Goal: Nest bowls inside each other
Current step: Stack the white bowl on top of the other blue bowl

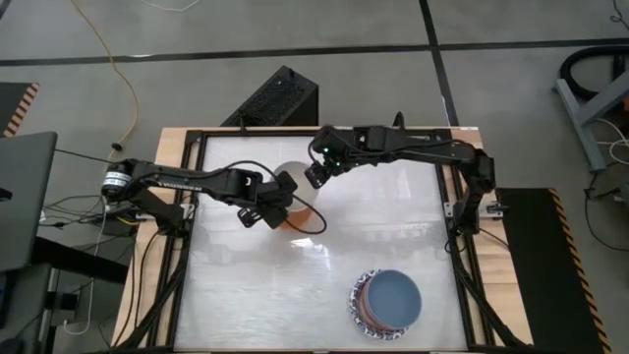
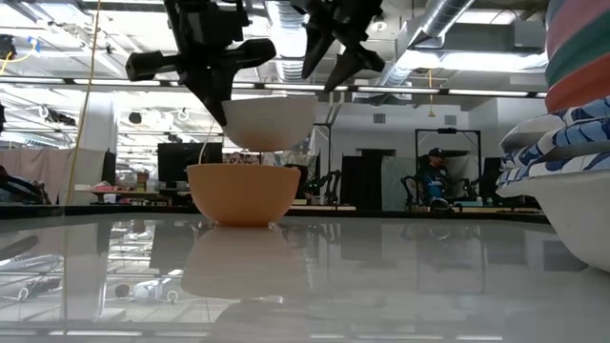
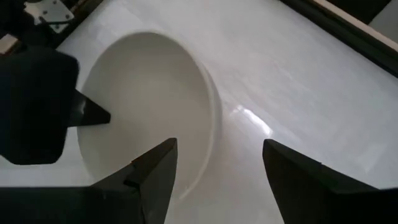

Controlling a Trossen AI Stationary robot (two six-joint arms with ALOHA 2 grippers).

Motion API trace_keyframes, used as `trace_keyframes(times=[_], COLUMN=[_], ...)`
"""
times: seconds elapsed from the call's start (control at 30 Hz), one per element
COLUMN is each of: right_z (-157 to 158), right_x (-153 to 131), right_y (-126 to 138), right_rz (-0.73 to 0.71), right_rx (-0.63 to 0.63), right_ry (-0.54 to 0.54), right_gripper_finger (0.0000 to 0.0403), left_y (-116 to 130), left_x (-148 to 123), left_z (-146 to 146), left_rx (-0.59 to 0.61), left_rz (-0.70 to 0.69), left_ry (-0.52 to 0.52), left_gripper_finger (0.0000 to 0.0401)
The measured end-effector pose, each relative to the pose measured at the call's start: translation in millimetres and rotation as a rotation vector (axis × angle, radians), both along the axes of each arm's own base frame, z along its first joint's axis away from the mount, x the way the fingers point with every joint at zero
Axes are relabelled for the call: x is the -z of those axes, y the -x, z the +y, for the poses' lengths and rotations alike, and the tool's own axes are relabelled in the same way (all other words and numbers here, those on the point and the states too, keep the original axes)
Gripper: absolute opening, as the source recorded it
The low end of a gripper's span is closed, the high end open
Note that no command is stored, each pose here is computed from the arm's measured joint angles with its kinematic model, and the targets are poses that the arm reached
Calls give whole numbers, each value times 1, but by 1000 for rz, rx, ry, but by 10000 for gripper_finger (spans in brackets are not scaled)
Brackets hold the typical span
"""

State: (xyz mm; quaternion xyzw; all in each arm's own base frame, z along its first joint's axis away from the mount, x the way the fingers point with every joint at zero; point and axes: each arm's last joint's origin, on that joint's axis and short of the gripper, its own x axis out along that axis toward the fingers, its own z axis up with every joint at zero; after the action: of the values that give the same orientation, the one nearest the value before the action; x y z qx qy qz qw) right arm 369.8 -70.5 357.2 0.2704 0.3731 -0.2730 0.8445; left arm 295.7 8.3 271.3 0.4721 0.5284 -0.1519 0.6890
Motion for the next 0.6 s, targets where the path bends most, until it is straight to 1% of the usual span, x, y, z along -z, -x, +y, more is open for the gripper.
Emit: trace_keyframes(times=[0.27, 0.33, 0.43, 0.53, 0.6], right_z=[-1, 0, 2, 3, 3], right_x=[3, 3, 4, 4, 4], right_y=[-2, -1, -2, -2, -1], right_rz=[29, 46, 46, 47, 50], right_rx=[-60, -109, -196, -214, -222], right_ry=[43, 58, 31, 29, 30], right_gripper_finger=[260, 260, 260, 260, 260], left_y=[-2, -1, 0, -1, -1], left_x=[-4, -4, -3, -4, -4], left_z=[-3, -6, -11, -13, -14], left_rx=[36, 78, 154, 205, 214], left_rz=[-12, 7, 37, 48, 45], left_ry=[-22, -40, -97, -120, -126], left_gripper_finger=[0, 0, 0, 0, 0])
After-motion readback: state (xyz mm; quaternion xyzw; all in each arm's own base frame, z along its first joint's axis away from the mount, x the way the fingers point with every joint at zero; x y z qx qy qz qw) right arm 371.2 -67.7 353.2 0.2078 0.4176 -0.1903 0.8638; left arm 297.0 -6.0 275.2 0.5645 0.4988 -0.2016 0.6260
